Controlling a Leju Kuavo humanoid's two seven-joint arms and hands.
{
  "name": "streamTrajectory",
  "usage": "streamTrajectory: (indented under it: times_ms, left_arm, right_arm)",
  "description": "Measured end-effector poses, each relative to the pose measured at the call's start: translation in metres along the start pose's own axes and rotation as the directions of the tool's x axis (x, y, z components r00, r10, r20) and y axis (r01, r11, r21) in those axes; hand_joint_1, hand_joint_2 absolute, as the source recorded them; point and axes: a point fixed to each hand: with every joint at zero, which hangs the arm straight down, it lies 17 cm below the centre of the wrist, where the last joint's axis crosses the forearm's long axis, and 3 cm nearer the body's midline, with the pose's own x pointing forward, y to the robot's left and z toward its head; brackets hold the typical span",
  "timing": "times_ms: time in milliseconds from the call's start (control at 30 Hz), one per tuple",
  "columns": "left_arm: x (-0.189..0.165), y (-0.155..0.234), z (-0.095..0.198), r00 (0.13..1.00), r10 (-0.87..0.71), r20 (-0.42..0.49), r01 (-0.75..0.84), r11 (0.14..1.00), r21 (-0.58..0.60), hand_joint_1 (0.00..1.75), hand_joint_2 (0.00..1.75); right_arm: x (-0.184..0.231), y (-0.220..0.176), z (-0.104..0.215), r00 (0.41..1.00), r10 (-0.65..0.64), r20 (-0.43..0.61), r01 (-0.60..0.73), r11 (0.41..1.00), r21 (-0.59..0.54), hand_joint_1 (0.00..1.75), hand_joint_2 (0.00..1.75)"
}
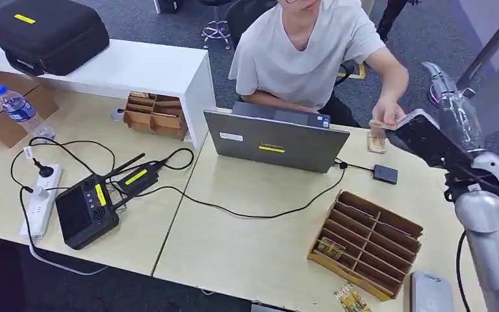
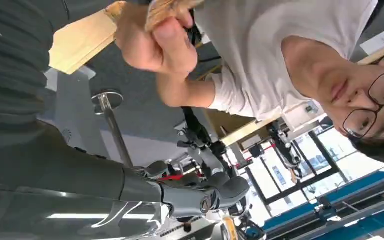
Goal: Pass the card to the sensor for recognition and then transmit it.
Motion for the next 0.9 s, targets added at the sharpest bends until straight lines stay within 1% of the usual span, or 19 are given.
streamTrajectory:
  times_ms: [400,433,900]
  left_arm:
    - [-0.001,-0.004,0.000,1.000,0.003,-0.004,-0.003,1.000,-0.011,0.00,1.75]
    - [-0.001,-0.004,0.000,1.000,0.003,-0.004,-0.003,1.000,-0.011,0.00,1.75]
    - [-0.002,-0.005,0.001,1.000,0.003,-0.012,-0.004,1.000,-0.020,0.00,1.75]
  right_arm:
    - [-0.004,0.015,0.006,1.000,-0.020,-0.010,0.020,0.999,0.027,0.00,1.75]
    - [-0.004,0.015,0.006,1.000,-0.020,-0.010,0.021,0.999,0.027,1.75,1.75]
    - [-0.005,0.021,0.010,1.000,-0.025,-0.007,0.026,0.999,0.037,1.75,1.75]
